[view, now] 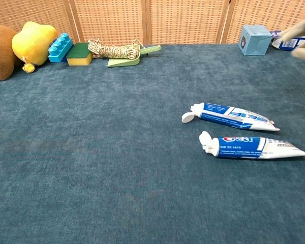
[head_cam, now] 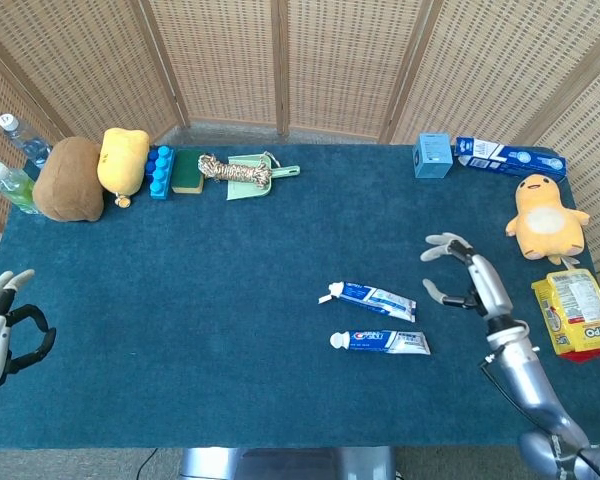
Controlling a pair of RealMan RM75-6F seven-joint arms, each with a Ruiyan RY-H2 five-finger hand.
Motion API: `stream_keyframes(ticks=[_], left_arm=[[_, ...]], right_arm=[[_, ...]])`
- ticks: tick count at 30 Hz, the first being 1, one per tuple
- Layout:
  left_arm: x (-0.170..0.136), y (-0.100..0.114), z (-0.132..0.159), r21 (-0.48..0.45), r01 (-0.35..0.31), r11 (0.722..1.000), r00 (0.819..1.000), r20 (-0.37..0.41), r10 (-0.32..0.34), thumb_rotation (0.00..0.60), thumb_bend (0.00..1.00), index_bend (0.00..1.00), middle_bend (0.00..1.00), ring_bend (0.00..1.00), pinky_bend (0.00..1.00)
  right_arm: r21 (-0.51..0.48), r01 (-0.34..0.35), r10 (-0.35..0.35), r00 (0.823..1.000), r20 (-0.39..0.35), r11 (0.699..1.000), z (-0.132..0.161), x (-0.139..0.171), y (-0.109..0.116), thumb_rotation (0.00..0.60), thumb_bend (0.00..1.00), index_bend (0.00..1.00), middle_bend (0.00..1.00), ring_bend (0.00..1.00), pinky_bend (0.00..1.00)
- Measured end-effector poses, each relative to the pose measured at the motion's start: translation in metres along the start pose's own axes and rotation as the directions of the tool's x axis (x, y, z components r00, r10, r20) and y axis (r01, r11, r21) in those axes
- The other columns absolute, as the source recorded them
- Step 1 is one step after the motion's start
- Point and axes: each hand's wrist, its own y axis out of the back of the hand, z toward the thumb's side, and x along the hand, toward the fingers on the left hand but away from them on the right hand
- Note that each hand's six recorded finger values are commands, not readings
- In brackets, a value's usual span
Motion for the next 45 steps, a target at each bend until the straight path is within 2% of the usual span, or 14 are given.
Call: stream_keyframes(ticks=[6,10,13,16,17,20,22,26,32,45], left_arm=[[-0.013,-0.008,-0.004,0.044,0.015,0.999,1.0,0.004,-0.015,0.6,0.34,0.3,0.15,0.05,0.16],[-0.019,-0.012,-0.003,0.055,0.007,0.998,1.0,0.019,-0.008,0.6,0.34,0.3,0.16,0.06,0.16],[-0.022,-0.015,-0.002,0.068,-0.002,0.998,1.0,0.027,0.0,0.6,0.33,0.29,0.16,0.07,0.16],[-0.026,-0.017,-0.004,0.087,-0.002,0.996,1.0,0.023,0.0,0.6,0.3,0.28,0.16,0.08,0.16],[-0.027,-0.018,-0.004,0.095,-0.002,0.995,1.0,0.021,0.0,0.6,0.3,0.28,0.16,0.09,0.16],[-0.033,-0.019,-0.006,0.119,-0.008,0.993,1.0,0.011,0.007,0.6,0.28,0.26,0.15,0.07,0.14],[-0.037,-0.021,-0.006,0.119,-0.006,0.993,1.0,0.002,0.006,0.6,0.27,0.25,0.13,0.05,0.12],[-0.043,-0.023,-0.006,0.114,0.014,0.993,1.0,-0.013,-0.013,0.6,0.26,0.23,0.11,0.03,0.1],[-0.047,-0.022,-0.005,0.104,0.008,0.995,1.0,-0.011,-0.007,0.6,0.26,0.23,0.11,0.02,0.1],[-0.05,-0.014,0.0,0.101,-0.01,0.995,1.0,-0.001,0.01,0.6,0.26,0.22,0.1,0.02,0.09]], right_arm=[[0.199,0.04,-0.043,0.999,0.006,0.979,-0.003,0.031,0.007,0.6,0.4,0.42,0.31,0.16,0.2],[0.351,0.062,-0.074,0.997,0.021,0.934,-0.004,0.05,0.011,0.6,0.4,0.43,0.31,0.16,0.2],[0.473,0.081,-0.108,0.994,0.03,0.877,-0.003,0.064,0.013,0.6,0.38,0.43,0.31,0.16,0.2],[0.587,0.095,-0.145,0.989,0.039,0.804,-0.005,0.078,0.015,0.6,0.36,0.45,0.31,0.16,0.2],[0.629,0.098,-0.161,0.986,0.043,0.771,-0.006,0.084,0.016,0.6,0.36,0.45,0.31,0.16,0.2],[0.709,0.099,-0.202,0.977,0.063,0.698,-0.01,0.102,0.017,0.6,0.38,0.43,0.31,0.16,0.2],[0.73,0.092,-0.223,0.971,0.085,0.677,-0.013,0.115,0.016,0.6,0.38,0.42,0.31,0.16,0.2],[0.726,0.093,-0.237,0.967,0.099,0.681,-0.012,0.131,0.013,0.594,0.38,0.42,0.31,0.16,0.2],[0.707,0.093,-0.23,0.968,0.1,0.701,-0.01,0.136,0.014,0.565,0.37,0.4,0.31,0.15,0.2],[0.681,0.095,-0.233,0.966,0.113,0.726,-0.014,0.141,0.015,0.561,0.35,0.39,0.3,0.14,0.2]])
